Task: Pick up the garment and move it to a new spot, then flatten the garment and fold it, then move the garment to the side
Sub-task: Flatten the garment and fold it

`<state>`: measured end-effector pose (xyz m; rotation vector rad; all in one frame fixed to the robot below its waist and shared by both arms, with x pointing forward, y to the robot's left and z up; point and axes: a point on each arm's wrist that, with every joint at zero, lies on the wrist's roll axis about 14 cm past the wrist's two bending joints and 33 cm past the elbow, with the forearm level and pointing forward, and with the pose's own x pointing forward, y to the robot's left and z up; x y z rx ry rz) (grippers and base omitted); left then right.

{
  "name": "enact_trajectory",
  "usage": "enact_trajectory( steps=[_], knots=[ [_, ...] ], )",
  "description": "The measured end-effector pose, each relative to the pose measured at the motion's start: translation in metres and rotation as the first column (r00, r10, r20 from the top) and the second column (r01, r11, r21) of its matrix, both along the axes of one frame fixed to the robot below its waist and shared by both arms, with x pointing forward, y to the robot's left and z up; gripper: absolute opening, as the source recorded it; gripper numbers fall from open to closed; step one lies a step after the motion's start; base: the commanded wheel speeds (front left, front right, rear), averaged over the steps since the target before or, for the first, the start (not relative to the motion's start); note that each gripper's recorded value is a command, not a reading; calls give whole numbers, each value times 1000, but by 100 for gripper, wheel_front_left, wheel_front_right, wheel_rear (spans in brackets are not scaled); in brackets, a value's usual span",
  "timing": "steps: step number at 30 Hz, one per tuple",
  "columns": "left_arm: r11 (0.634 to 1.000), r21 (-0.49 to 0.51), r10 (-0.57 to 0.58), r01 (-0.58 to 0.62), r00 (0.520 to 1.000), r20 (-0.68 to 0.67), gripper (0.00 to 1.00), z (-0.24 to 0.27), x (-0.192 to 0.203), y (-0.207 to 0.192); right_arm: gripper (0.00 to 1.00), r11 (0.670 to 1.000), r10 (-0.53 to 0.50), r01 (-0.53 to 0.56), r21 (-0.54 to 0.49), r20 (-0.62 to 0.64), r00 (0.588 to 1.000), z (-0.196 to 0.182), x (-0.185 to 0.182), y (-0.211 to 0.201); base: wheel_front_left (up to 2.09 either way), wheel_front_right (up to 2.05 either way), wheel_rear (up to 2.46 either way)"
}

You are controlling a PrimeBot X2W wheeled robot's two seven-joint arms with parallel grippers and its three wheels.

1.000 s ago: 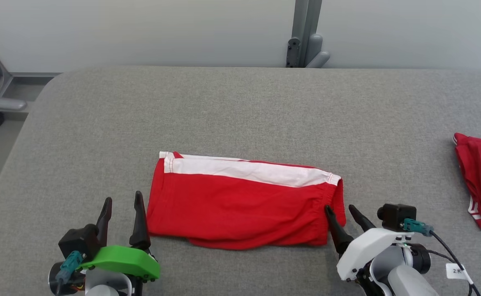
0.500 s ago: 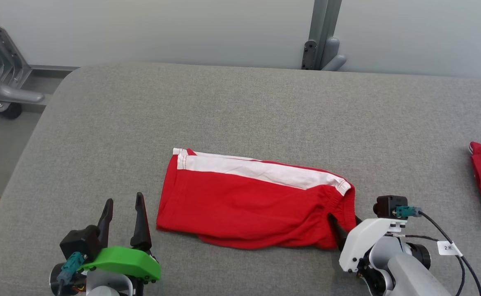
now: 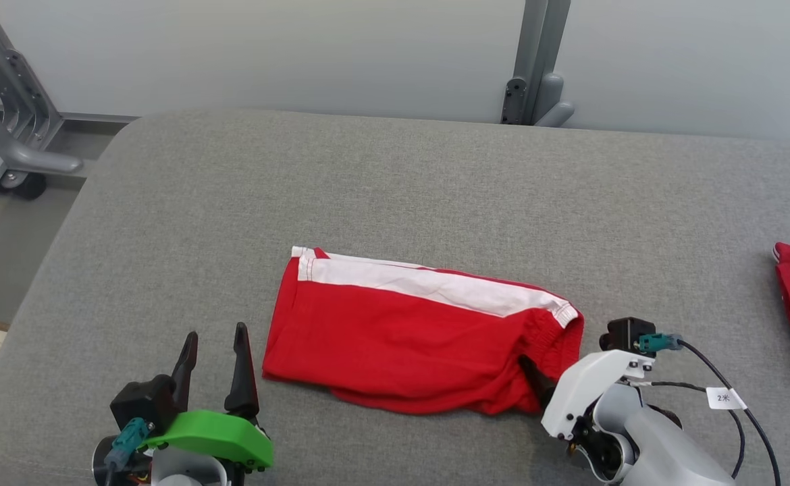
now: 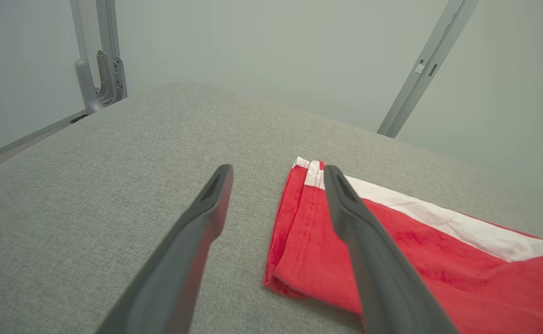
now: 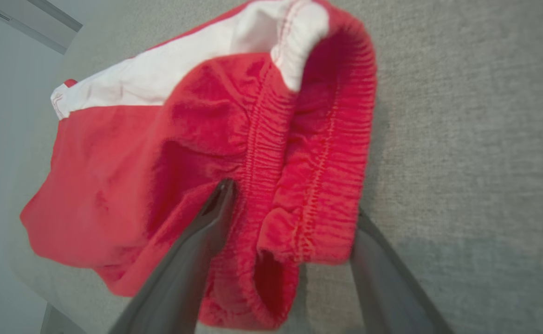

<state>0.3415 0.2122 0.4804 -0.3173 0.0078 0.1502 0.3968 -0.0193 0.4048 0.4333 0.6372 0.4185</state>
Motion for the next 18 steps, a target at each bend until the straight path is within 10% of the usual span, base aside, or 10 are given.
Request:
enact_trajectory(
  steps=[1,3,6,18],
  knots=[
    [1000,0,-1,1,1000,0,100,0,0,0,100,1000,3,-3,2,-6,1000,0,0,1,0,0,0],
    [1000,0,-3,3,1000,1,100,0,-1,-1,44,1000,6,-6,2,-13,1000,-1,0,3,0,0,0],
    [1000,1,-6,6,1000,-1,100,0,-1,-2,0,1000,3,-3,9,-26,1000,-2,1,5,0,0,0],
    [1000,0,-12,12,1000,-8,100,-2,1,-5,0,996,-64,64,57,-15,998,7,12,-2,0,0,0]
  ],
)
